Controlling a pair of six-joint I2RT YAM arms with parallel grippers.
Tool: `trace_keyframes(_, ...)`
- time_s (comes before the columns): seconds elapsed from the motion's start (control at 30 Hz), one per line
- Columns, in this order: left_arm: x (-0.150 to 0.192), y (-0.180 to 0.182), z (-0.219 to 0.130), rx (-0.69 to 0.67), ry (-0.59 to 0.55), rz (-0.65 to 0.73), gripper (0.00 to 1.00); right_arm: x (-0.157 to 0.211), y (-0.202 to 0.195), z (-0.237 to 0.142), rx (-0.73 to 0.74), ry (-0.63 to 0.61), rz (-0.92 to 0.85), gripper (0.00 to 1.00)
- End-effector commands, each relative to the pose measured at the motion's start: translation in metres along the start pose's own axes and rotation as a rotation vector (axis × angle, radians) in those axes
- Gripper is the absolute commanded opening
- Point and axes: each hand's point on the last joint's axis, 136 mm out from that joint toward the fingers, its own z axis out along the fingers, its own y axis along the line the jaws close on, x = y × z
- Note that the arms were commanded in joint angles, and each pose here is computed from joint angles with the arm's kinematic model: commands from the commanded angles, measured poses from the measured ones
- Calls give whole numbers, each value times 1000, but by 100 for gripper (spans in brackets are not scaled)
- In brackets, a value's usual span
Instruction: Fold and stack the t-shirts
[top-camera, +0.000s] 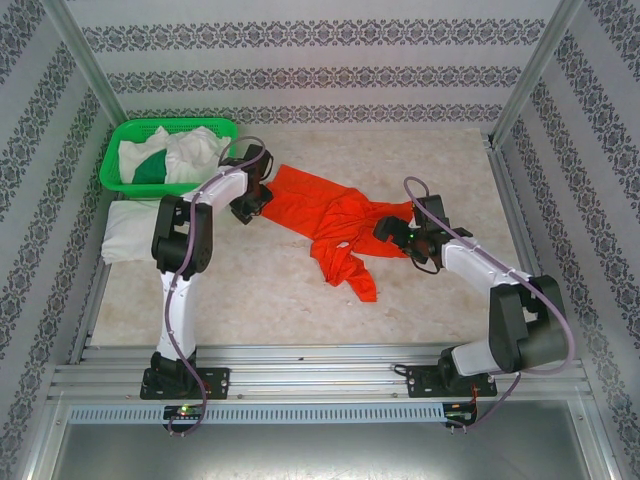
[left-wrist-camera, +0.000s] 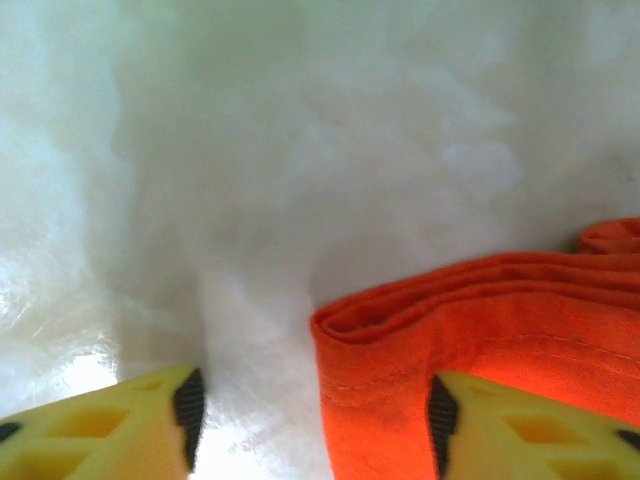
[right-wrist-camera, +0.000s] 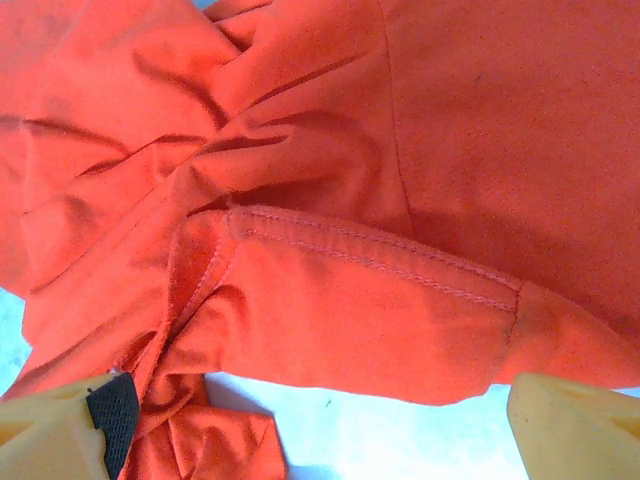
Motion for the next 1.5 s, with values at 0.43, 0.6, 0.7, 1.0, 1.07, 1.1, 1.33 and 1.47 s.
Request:
trace_keyframes(0.43, -7, -14, 18, 131, 21, -104, 1, 72, 83, 16, -213, 290, -358, 69)
trace_keyframes(0.6, -8, -14, 9, 147, -4, -109, 0, 83, 88, 40, -170, 362, -405, 67)
trace_keyframes(0.7, -9, -13, 3, 143, -23, -92, 0, 83, 87, 53, -148, 394, -399, 58)
trace_keyframes(1.0, -13, -16, -19, 202, -77, -25, 0, 47, 93, 30, -162, 284, -392, 0)
trace_keyframes(1.07, -18, -11, -34, 198, -116, -11, 0, 24, 92, 9, -177, 207, -360, 0)
trace_keyframes(1.1, -21, -9, -42, 196, -135, -6, 0, 13, 91, -2, -187, 166, -343, 0)
trace_keyframes(1.33, -40, 5, -115, 250, -269, 0, 0, -79, 77, -81, -238, -127, -175, 0)
trace_keyframes(1.47, -43, 10, -152, 286, -303, 16, 0, -112, 80, -125, -275, -262, -136, 0)
